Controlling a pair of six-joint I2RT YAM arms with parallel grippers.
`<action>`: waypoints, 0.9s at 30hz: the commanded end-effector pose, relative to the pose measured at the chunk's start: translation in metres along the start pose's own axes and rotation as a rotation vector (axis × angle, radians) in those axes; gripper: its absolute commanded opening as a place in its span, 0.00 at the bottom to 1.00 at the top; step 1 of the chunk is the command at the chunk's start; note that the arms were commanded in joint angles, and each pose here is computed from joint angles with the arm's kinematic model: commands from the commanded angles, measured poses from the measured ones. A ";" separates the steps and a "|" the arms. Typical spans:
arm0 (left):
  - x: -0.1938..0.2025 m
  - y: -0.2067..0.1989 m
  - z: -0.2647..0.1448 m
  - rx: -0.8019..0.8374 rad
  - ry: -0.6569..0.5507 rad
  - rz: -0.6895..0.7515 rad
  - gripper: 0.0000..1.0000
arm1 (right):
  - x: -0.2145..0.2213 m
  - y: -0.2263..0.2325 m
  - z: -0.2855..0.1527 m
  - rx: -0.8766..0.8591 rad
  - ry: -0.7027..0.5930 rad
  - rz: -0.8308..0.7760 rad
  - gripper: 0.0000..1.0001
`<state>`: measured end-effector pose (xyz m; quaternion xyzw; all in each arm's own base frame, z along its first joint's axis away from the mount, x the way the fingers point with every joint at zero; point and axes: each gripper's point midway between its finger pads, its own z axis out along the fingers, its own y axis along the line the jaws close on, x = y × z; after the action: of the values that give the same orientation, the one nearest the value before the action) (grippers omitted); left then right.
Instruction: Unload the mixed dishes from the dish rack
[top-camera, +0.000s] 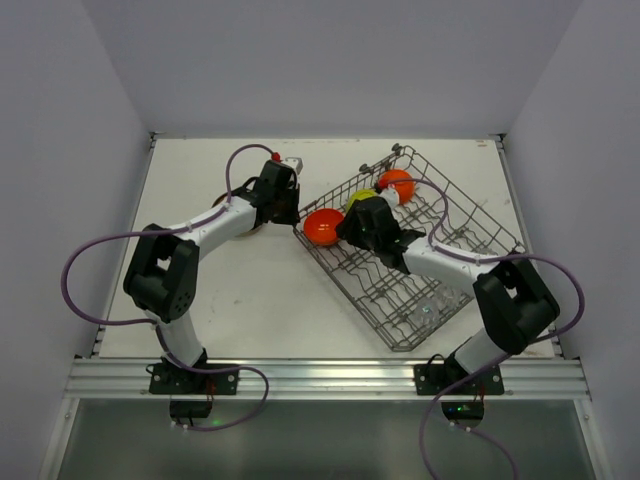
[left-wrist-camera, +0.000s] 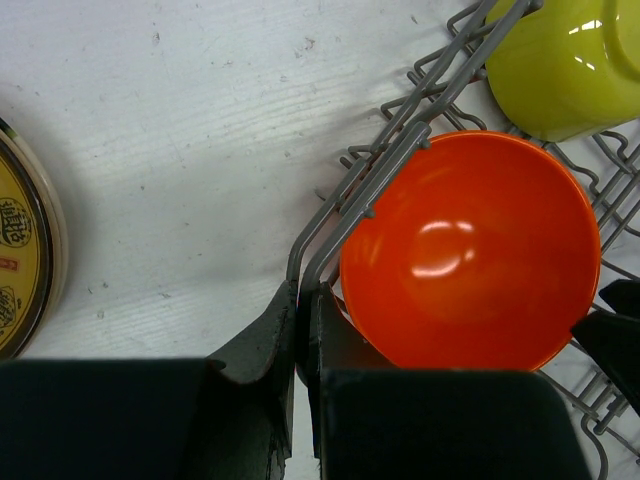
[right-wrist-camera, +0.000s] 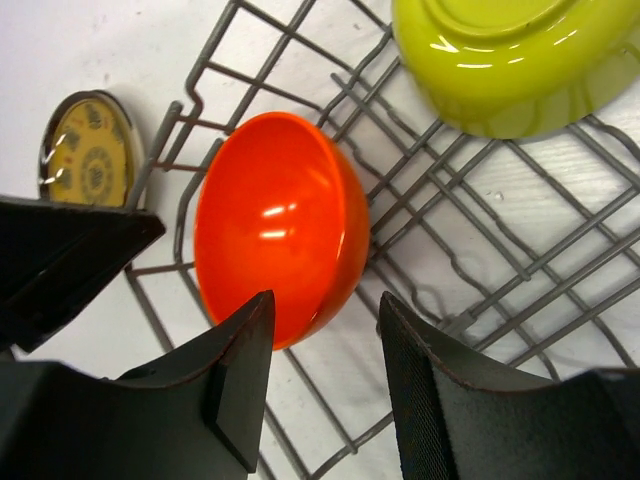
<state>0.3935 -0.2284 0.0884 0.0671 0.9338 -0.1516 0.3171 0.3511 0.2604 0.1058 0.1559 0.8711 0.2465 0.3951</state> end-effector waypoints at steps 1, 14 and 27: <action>0.002 -0.006 0.006 0.022 0.013 -0.010 0.00 | -0.016 -0.003 0.009 0.076 -0.062 -0.001 0.49; 0.007 -0.007 0.008 0.032 0.020 -0.007 0.00 | -0.019 -0.001 0.038 0.136 -0.067 0.005 0.34; 0.008 -0.007 0.008 0.039 0.018 -0.003 0.00 | -0.008 -0.017 0.038 0.153 -0.074 0.039 0.06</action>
<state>0.3942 -0.2290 0.0888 0.0719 0.9326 -0.1534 0.3187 0.3762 0.2565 0.0695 0.1898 0.8863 0.1747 0.3845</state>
